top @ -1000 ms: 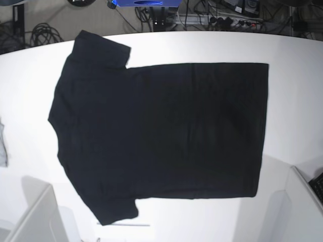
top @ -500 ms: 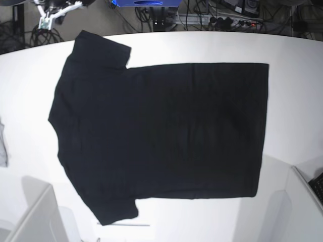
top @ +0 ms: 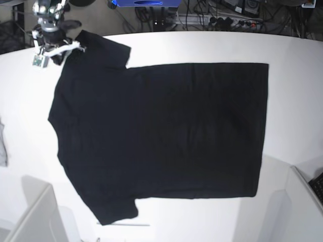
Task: Fold the T-shirt properly
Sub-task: 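Lower both grippers onto the shirt's shoulder corners and grasp them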
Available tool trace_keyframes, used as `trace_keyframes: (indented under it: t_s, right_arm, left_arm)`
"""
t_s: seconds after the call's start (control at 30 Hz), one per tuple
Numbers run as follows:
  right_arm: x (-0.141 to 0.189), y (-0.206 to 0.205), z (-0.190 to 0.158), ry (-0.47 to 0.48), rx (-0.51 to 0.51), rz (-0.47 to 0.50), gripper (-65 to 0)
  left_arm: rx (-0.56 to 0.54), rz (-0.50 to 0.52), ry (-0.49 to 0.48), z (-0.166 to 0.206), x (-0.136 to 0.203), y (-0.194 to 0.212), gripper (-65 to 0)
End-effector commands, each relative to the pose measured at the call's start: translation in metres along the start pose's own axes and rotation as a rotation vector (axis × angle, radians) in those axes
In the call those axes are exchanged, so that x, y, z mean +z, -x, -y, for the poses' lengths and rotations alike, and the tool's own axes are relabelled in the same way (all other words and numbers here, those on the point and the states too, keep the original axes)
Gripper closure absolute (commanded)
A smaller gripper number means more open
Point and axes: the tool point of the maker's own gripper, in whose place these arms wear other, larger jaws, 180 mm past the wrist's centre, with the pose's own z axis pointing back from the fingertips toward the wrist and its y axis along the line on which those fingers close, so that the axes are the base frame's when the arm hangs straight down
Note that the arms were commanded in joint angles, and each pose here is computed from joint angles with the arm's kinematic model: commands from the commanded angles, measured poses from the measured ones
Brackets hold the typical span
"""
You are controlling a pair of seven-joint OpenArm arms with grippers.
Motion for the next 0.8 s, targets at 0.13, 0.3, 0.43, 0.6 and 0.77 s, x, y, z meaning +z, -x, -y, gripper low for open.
trace_keyframes:
  t_s: [0.13,0.3,0.43,0.6,0.77]
  right_arm:
    - [-0.006,-0.019,-0.016,-0.108,-0.126,-0.015,0.0]
    - [-0.006,-0.023,-0.012,-0.133,-0.204,-0.044,-21.0]
    - [-0.009,-0.023,0.008,-0.085,-0.224,-0.043,-27.2]
    - [-0.017,-0.009,0.022,-0.059,-0.218,-0.092,-33.0]
    - [-0.022,-0.002,0.028,-0.044,-0.229,-0.111,-35.7]
  left_arm:
    - [-0.001,-0.014,-0.018,-0.004,-0.008,0.007,0.0]
    - [-0.003,-0.155,-0.009,-0.004,-0.034,0.03,0.0]
    - [0.02,-0.177,-0.023,-0.001,-0.05,0.036,-6.6]
    - [0.044,-0.126,-0.032,0.003,-0.067,0.026,-36.5]
    - [0.064,-0.12,-0.031,0.008,-0.08,0.024,-56.6]
